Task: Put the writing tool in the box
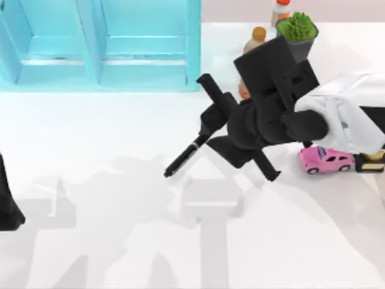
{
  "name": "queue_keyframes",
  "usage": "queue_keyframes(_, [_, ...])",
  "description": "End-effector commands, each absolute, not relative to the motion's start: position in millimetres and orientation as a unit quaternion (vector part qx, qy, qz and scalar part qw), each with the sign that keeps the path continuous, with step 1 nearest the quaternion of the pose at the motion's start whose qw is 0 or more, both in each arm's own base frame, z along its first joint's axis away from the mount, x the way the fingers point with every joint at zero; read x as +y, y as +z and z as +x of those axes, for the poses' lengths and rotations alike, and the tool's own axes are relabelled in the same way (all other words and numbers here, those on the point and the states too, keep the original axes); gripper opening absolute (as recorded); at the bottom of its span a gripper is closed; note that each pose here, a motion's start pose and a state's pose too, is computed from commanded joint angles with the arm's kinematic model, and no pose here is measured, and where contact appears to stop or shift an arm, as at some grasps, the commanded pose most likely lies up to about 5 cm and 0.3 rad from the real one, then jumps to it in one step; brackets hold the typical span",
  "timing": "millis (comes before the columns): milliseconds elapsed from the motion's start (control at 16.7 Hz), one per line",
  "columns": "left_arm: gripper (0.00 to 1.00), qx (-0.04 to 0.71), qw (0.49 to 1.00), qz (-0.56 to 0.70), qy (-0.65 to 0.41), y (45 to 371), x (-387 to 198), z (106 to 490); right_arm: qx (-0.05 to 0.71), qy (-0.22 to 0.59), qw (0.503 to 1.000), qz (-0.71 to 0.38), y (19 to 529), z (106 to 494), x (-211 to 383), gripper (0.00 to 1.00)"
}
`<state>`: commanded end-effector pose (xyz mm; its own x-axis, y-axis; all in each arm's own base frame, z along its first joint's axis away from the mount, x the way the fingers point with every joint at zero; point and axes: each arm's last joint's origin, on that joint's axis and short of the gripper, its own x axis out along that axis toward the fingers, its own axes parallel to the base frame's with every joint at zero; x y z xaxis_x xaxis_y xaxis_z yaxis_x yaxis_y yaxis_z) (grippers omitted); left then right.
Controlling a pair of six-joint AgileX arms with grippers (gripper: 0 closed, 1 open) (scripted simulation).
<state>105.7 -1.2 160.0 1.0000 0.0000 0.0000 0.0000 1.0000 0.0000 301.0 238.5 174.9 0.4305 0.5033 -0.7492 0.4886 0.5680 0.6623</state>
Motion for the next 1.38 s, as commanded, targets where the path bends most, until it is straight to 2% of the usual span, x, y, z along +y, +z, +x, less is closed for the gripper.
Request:
queue_keyframes(300, [1.0, 0.0, 1.0, 0.0, 0.0, 160.0, -1.2, 105.7, 0.504, 0.017, 0.707, 0.496, 199.9, 316.8, 203.1, 0.0])
queue_keyframes(480, [1.0, 0.0, 1.0, 0.0, 0.0, 160.0, -1.2, 105.7, 0.447, 0.026, 0.717, 0.535, 235.0, 331.6, 138.1, 0.0])
queue_keyframes(660, [1.0, 0.0, 1.0, 0.0, 0.0, 160.0, -1.2, 105.7, 0.368, 0.009, 0.735, 0.569, 266.3, 332.2, 48.6, 0.0])
queue_keyframes(840, [1.0, 0.0, 1.0, 0.0, 0.0, 160.0, -1.2, 105.7, 0.304, -0.037, 0.752, 0.583, 278.2, 311.8, -35.9, 0.0])
queue_keyframes(1020, [1.0, 0.0, 1.0, 0.0, 0.0, 160.0, -1.2, 105.7, 0.268, -0.113, 0.752, 0.592, 268.4, 278.6, -108.8, 0.0])
queue_keyframes(1200, [1.0, 0.0, 1.0, 0.0, 0.0, 160.0, -1.2, 105.7, 0.257, -0.201, 0.724, 0.608, 242.9, 237.5, -166.4, 0.0])
queue_keyframes(1380, [1.0, 0.0, 1.0, 0.0, 0.0, 160.0, -1.2, 105.7, 0.265, -0.267, 0.68, 0.63, 214.1, 200.5, -200.2, 0.0])
